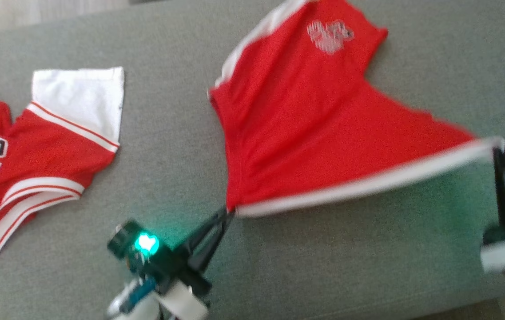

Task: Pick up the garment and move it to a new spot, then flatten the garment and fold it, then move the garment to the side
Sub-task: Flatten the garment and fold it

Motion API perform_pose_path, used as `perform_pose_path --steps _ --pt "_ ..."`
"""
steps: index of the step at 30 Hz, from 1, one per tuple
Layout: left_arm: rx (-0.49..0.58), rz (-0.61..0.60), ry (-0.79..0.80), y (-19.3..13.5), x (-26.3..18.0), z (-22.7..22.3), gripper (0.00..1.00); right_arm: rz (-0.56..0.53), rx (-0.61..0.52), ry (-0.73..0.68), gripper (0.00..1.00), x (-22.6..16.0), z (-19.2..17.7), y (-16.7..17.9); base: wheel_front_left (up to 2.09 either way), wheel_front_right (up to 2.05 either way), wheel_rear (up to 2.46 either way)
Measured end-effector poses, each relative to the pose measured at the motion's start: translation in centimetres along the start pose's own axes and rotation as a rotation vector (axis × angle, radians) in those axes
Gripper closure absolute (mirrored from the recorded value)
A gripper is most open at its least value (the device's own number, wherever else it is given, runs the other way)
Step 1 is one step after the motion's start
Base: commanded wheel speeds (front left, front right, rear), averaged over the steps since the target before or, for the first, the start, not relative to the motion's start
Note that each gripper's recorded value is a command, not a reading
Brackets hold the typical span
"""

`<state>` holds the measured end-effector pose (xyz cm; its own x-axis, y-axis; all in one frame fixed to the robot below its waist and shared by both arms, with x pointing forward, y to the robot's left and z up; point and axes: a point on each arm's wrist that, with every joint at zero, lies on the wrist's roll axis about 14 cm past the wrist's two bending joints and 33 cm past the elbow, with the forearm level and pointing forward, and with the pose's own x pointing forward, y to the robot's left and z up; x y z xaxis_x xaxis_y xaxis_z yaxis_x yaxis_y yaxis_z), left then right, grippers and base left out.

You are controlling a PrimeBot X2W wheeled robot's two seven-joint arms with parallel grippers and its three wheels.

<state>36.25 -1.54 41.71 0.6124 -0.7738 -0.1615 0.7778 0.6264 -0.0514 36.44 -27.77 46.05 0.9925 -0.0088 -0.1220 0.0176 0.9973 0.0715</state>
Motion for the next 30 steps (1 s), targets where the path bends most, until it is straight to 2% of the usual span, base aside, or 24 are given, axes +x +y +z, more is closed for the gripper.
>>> perform_pose_path --steps 3,7,10,13,18,23,26,30 --pt "0.005 0.003 0.022 -1.1 -1.5 -0.6 1.0 -0.008 0.025 0.04 1.0 -3.1 -1.2 0.2 0.0 0.0 0.0" --pt "-0.014 0.012 0.038 -2.6 -3.5 -1.1 1.0 -0.029 0.027 0.024 1.0 -5.8 -0.4 -0.3 0.0 0.0 0.0" --pt "-0.037 0.015 0.023 -3.6 -4.5 -0.7 1.0 -0.051 -0.017 -0.014 1.0 -6.8 1.2 -1.1 0.0 0.0 0.0" --pt "-0.048 0.035 -0.025 -3.4 -4.5 0.8 1.0 -0.059 -0.038 -0.045 1.0 -6.4 2.8 -1.0 0.0 0.0 0.0" --pt "-0.061 0.059 -0.103 -1.9 -2.8 3.2 1.0 -0.061 -0.114 -0.068 1.0 -2.6 4.8 -1.0 0.0 0.0 0.0" --pt "-0.041 0.087 -0.158 1.0 0.0 5.8 1.0 -0.027 -0.119 -0.077 1.0 2.7 6.1 0.1 0.0 0.0 0.0" --pt "-0.048 0.12 -0.162 3.3 1.7 6.6 1.0 0.009 -0.142 -0.031 1.0 6.2 5.3 1.0 0.0 0.0 0.0" --pt "-0.066 0.164 -0.1 6.1 3.0 5.4 1.0 0.068 -0.173 0.033 1.0 10.4 3.7 2.1 0.0 0.0 0.0"
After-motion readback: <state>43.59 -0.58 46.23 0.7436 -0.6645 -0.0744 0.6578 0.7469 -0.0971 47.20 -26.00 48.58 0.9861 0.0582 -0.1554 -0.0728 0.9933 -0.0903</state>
